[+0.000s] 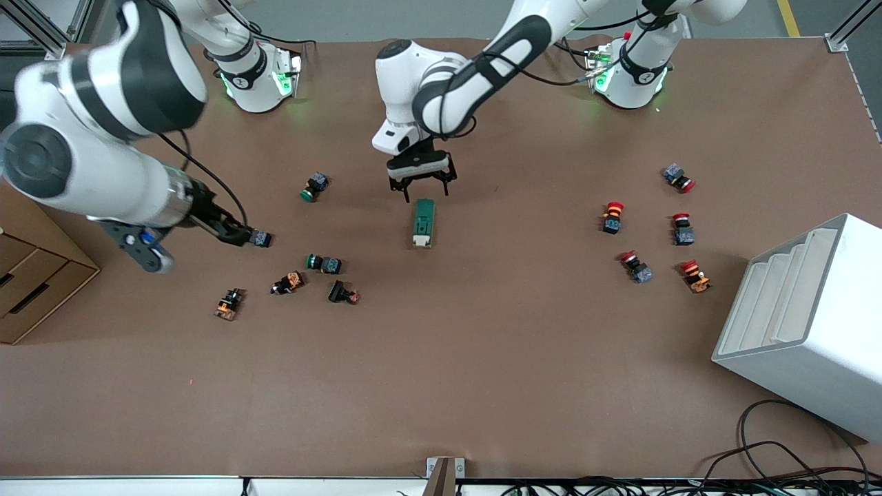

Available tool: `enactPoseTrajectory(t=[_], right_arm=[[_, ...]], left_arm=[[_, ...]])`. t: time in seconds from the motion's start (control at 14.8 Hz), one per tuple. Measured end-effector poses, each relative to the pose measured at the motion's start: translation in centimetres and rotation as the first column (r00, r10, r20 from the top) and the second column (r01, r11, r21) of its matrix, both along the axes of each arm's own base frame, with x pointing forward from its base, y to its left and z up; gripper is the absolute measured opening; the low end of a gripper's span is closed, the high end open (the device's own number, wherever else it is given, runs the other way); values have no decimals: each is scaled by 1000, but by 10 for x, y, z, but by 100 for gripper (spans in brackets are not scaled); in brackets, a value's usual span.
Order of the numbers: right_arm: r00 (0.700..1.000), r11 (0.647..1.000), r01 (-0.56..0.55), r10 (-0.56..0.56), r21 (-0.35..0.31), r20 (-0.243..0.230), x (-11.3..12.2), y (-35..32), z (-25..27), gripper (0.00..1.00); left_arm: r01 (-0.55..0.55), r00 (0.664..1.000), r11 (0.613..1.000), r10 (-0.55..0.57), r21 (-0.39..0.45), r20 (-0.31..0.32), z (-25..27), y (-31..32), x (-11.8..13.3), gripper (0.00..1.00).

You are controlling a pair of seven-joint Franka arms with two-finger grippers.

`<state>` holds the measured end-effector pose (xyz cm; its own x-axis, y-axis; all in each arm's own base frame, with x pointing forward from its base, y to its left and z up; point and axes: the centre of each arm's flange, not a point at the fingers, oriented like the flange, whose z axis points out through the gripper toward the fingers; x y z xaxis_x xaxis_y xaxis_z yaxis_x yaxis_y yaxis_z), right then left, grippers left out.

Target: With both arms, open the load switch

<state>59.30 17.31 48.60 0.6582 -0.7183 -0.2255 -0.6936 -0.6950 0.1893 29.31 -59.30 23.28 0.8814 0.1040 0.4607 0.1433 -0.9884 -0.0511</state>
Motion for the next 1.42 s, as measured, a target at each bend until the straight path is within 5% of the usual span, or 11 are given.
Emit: enactPoseTrajectory(t=[0.54, 0.81, 1.22, 1.42], right_arm=[[965, 957, 254, -260, -140, -30, 1, 130, -84, 100], [918, 908, 382, -394, -170, -41, 0, 187, -132, 100], [845, 831, 526, -535, -179, -3, -19, 253, -188, 100], [831, 813, 545, -557, -207, 2, -33, 275, -215, 100]], left_arm=[[68, 980, 997, -63, -20, 189, -71, 11, -83, 100], [77, 939, 996, -61, -34, 339, -91, 17, -95, 99], [143, 879, 989, -138, 25, 457, -119, 22, -108, 99], [155, 845, 988, -144, 23, 515, -140, 27, -110, 99]])
